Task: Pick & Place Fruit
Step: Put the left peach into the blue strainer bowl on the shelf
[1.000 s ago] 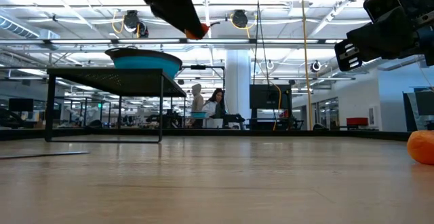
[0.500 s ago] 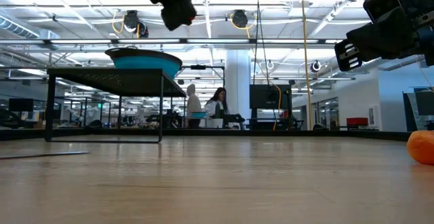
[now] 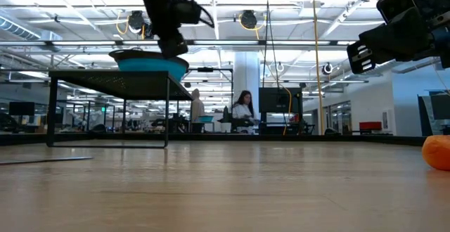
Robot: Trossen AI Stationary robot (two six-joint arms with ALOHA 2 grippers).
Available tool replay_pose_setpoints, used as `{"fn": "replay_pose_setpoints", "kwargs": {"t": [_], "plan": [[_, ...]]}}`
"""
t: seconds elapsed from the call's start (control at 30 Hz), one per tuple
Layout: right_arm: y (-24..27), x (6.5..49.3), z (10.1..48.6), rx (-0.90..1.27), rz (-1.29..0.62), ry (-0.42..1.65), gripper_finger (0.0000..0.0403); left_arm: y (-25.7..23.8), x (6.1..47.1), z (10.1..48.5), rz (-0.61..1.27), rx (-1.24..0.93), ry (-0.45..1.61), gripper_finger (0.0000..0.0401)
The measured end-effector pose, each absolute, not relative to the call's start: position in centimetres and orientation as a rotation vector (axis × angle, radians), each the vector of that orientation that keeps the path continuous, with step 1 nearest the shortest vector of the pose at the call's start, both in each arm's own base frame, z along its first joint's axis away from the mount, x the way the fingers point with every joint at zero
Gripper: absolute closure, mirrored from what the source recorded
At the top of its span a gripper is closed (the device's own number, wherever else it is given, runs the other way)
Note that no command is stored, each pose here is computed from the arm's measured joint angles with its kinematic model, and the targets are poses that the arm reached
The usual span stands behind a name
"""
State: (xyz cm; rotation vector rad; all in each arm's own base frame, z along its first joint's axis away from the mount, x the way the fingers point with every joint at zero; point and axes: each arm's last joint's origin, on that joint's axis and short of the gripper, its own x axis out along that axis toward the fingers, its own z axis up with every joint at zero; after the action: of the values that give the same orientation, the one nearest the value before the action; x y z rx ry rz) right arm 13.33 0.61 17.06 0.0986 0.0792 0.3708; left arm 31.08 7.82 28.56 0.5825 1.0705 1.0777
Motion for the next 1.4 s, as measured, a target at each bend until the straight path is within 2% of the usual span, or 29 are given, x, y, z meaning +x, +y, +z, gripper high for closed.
{"fn": "replay_pose_setpoints", "kwargs": {"t": [0.3, 0.53, 0.9, 1.4], "plan": [[0.6, 13.3, 16.4, 0.114, 0.367, 0.145, 0.0403, 11.4, 26.2, 33.4, 0.968, 0.299, 0.944, 0.0308], [0.6, 13.3, 16.4, 0.115, 0.368, 0.147, 0.0403, 14.2, 22.3, 35.7, 0.893, 0.096, 0.839, 0.0308], [0.6, 13.4, 16.6, 0.125, 0.367, 0.127, 0.0403, 17.6, 18.9, 35.3, 0.774, -0.135, 0.845, 0.0308], [0.6, 13.4, 16.7, 0.106, 0.368, 0.11, 0.0403, 17.8, 19.3, 33.6, 0.68, -0.254, 0.942, 0.0308]]}}
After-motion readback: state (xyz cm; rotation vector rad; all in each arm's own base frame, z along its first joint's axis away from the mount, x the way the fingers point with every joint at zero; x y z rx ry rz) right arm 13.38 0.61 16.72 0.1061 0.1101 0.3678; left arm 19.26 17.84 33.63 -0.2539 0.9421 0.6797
